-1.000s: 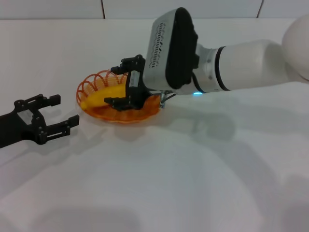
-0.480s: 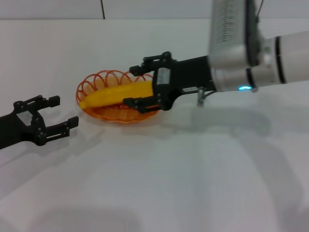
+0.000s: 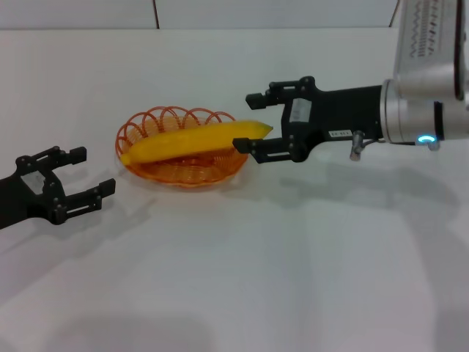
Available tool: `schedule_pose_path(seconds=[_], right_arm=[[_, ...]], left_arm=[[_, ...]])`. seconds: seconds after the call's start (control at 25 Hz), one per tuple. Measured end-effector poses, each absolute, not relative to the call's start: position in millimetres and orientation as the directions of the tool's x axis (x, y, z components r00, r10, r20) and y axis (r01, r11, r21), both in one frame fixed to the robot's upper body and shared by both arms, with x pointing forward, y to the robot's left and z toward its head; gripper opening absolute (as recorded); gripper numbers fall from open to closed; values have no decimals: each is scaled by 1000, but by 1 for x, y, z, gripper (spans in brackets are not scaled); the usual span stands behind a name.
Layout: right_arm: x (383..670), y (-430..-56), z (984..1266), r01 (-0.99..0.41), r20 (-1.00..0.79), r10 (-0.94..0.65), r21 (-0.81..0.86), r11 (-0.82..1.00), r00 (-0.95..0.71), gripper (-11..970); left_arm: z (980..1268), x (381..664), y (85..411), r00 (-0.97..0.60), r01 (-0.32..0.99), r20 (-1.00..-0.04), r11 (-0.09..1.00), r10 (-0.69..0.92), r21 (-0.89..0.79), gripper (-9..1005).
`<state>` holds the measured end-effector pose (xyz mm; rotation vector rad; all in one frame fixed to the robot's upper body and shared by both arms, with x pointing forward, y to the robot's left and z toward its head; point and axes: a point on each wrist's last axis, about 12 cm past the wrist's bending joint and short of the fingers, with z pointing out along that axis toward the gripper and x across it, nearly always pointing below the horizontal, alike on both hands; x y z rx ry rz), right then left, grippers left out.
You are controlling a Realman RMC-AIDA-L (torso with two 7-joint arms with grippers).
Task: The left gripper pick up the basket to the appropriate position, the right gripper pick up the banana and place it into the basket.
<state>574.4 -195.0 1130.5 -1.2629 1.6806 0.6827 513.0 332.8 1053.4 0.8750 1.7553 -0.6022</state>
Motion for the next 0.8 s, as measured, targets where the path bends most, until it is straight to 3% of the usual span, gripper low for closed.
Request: schedule_pose_path(seconds=[0.8], right_arm=[[561, -244, 1096, -929, -907, -381, 27, 368, -178, 733]], left_arm=[[1053, 512, 330, -187, 792, -946, 611, 266, 15, 802]])
